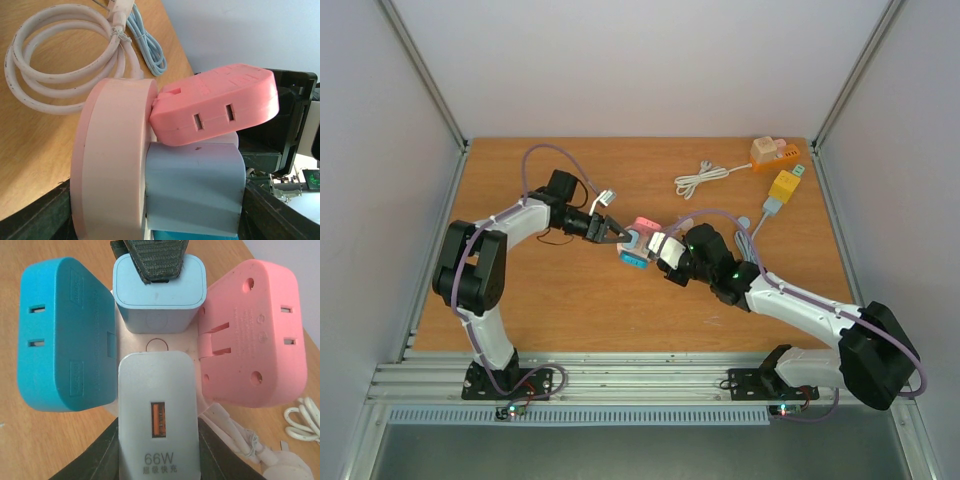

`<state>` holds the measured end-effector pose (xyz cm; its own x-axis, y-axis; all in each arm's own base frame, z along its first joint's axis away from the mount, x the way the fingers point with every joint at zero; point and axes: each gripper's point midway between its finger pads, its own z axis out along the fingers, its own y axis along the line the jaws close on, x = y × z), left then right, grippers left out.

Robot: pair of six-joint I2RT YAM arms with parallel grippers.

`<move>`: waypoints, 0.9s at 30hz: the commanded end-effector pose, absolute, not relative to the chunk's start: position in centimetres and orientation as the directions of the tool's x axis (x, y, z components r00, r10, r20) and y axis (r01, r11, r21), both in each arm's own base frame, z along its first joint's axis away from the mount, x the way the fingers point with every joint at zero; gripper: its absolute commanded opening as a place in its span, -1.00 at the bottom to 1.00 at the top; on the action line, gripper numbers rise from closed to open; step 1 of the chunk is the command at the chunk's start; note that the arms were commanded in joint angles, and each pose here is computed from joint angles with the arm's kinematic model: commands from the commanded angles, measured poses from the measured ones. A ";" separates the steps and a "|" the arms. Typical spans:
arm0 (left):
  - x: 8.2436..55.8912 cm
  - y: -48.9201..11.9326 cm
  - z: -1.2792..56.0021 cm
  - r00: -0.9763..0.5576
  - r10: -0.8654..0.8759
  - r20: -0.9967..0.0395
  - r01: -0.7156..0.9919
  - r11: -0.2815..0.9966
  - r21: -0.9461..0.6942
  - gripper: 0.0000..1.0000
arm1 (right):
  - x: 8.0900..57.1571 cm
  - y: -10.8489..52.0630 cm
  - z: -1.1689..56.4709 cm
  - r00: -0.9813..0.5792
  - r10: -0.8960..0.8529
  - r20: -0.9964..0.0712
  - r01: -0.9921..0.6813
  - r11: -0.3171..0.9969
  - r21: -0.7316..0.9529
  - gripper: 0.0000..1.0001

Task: Pull the plug off the socket
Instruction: Remove the plug from the socket.

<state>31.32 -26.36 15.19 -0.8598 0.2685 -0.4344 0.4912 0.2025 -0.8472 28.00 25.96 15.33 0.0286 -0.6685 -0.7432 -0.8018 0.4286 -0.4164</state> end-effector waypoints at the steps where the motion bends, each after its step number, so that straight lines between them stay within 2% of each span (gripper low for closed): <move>1: 30.6 -26.7 16.4 -0.846 0.286 -0.449 0.503 0.153 -0.851 -0.99 | 29.5 26.5 21.3 0.088 -0.573 -0.815 -0.744 0.506 -0.437 -0.98; 7: 30.6 -26.7 16.6 -0.837 0.287 -0.466 0.519 0.145 -0.843 -0.99 | 29.9 26.3 21.8 0.108 -0.571 -0.814 -0.721 0.519 -0.459 -0.98; 15: 31.1 -26.8 16.1 -0.864 0.277 -0.421 0.473 0.159 -0.867 -0.99 | 30.7 25.6 22.1 0.211 -0.585 -0.783 -0.626 0.534 -0.568 -0.98; 23: 31.0 -26.7 16.2 -0.852 0.281 -0.442 0.498 0.173 -0.850 -0.99 | 31.0 25.6 22.2 0.163 -0.584 -0.795 -0.638 0.552 -0.536 -0.98; 27: 31.3 -26.5 15.6 -0.846 0.286 -0.451 0.516 0.223 -0.827 -0.99 | 30.6 25.5 22.1 0.101 -0.580 -0.808 -0.678 0.554 -0.483 -0.98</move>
<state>31.70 -26.21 15.07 -0.8569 0.2703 -0.4389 0.5001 0.2291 -0.8351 28.20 25.93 15.76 0.0785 -0.6638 -0.7438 -0.7814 0.4224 -0.4594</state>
